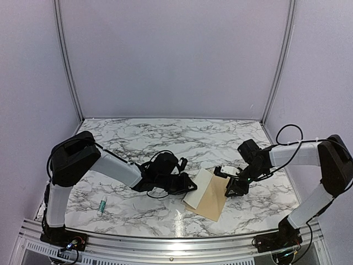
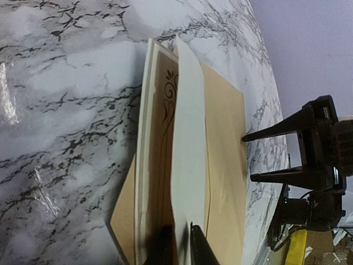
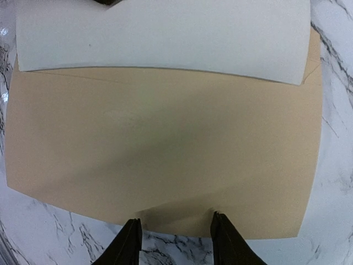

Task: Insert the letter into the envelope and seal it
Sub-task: Pick up the 1/4-folded letter from the envelope.

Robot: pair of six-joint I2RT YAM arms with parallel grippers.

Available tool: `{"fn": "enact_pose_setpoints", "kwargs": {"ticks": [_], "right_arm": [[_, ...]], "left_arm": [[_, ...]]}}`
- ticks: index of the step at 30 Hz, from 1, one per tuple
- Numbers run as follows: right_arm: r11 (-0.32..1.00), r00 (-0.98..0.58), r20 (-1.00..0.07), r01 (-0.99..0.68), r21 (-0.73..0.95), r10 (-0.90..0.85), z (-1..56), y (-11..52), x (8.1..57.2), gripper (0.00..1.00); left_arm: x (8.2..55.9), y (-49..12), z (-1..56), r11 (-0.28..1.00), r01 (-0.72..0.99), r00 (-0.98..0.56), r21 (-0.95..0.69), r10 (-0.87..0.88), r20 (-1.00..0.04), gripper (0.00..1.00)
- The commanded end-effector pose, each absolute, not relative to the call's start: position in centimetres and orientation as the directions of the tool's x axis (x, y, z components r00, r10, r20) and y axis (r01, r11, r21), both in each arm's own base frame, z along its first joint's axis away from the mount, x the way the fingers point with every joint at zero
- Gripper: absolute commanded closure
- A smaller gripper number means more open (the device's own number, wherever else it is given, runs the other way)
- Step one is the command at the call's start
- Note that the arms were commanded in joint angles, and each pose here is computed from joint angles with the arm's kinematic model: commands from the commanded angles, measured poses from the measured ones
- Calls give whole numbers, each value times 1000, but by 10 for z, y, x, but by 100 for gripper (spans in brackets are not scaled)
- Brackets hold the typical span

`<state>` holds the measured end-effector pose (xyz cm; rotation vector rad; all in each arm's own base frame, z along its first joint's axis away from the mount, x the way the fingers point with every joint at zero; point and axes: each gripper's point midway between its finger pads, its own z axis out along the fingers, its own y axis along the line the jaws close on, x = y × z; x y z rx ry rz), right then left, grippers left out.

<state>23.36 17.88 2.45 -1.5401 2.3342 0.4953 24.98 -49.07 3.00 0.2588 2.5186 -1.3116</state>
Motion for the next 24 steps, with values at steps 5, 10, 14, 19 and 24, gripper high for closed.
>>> {"fn": "enact_pose_setpoints", "kwargs": {"ticks": [5, 10, 14, 19, 24], "right_arm": [[381, -384, -415, -920, 93, -825, 46, 173, 231, 57], [378, -379, -398, -922, 85, -835, 47, 169, 229, 57], [380, -378, -394, -922, 78, -838, 49, 168, 229, 57], [366, -369, -410, -926, 88, -834, 57, 172, 228, 57], [353, -355, -428, -932, 87, -831, 60, 180, 229, 56]], "left_arm": [[257, -479, 57, 544, 313, -927, -779, -4, -375, 85], [259, -480, 54, 541, 357, -924, -761, 87, -372, 84], [252, -481, 47, 553, 385, -921, -739, 181, -345, 84], [254, -476, 38, 612, 424, -905, -668, 261, -335, 82], [255, -475, 42, 615, 424, -905, -664, 273, -325, 77]]}}
